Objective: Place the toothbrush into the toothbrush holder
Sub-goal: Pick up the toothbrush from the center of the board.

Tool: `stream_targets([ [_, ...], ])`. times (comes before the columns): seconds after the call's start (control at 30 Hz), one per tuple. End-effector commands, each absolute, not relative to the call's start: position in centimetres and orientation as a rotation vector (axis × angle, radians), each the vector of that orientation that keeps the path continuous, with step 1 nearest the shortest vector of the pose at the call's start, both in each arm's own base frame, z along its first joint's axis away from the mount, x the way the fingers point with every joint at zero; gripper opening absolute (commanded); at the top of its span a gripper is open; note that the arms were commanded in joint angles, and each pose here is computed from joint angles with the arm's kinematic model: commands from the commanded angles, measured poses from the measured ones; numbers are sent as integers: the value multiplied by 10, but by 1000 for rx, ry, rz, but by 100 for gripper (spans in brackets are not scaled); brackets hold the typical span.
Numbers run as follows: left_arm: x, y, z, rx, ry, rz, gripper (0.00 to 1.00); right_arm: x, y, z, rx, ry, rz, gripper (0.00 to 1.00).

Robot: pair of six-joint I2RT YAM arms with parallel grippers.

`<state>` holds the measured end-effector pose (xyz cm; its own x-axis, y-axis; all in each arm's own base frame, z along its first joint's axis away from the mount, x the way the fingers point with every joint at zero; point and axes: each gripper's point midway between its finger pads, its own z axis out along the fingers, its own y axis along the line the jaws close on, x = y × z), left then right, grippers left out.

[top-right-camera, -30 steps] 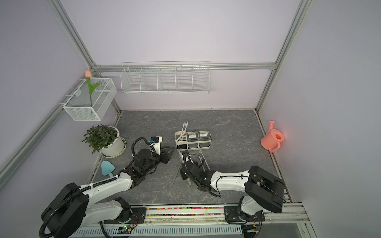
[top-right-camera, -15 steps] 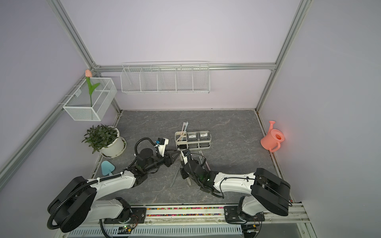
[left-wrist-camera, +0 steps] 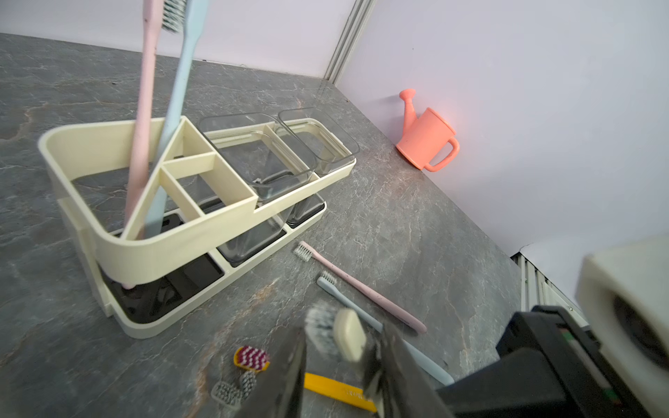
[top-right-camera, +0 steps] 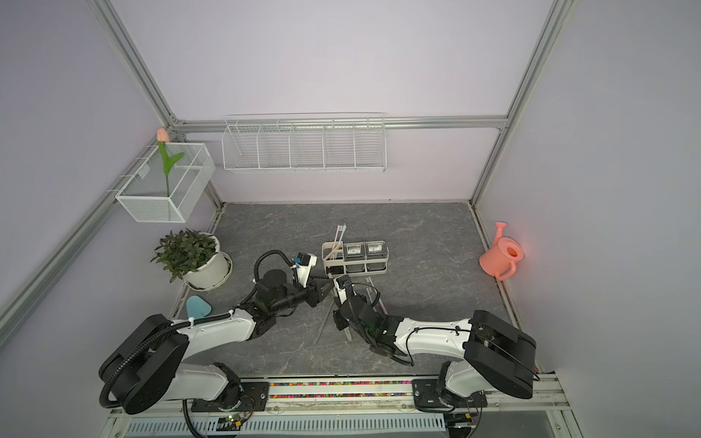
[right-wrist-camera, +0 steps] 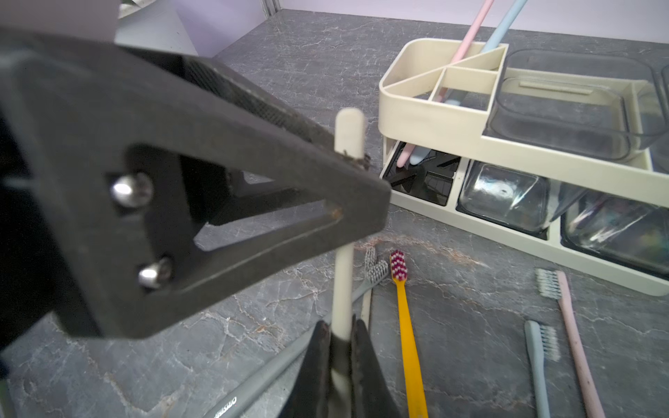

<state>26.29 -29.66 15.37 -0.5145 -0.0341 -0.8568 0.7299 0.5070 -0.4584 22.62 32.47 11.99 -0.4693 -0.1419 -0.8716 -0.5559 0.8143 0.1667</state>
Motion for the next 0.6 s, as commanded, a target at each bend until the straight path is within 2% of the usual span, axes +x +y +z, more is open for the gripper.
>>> stream_targets([
  [0.0, 263, -306, 164, 613, 1830, -1127, 36, 230, 320, 134, -498, 1980, 541, 7],
  [0.57, 262, -313, 162, 621, 1837, -1169, 32, 239, 315, 143, -421, 1952, 523, 7],
])
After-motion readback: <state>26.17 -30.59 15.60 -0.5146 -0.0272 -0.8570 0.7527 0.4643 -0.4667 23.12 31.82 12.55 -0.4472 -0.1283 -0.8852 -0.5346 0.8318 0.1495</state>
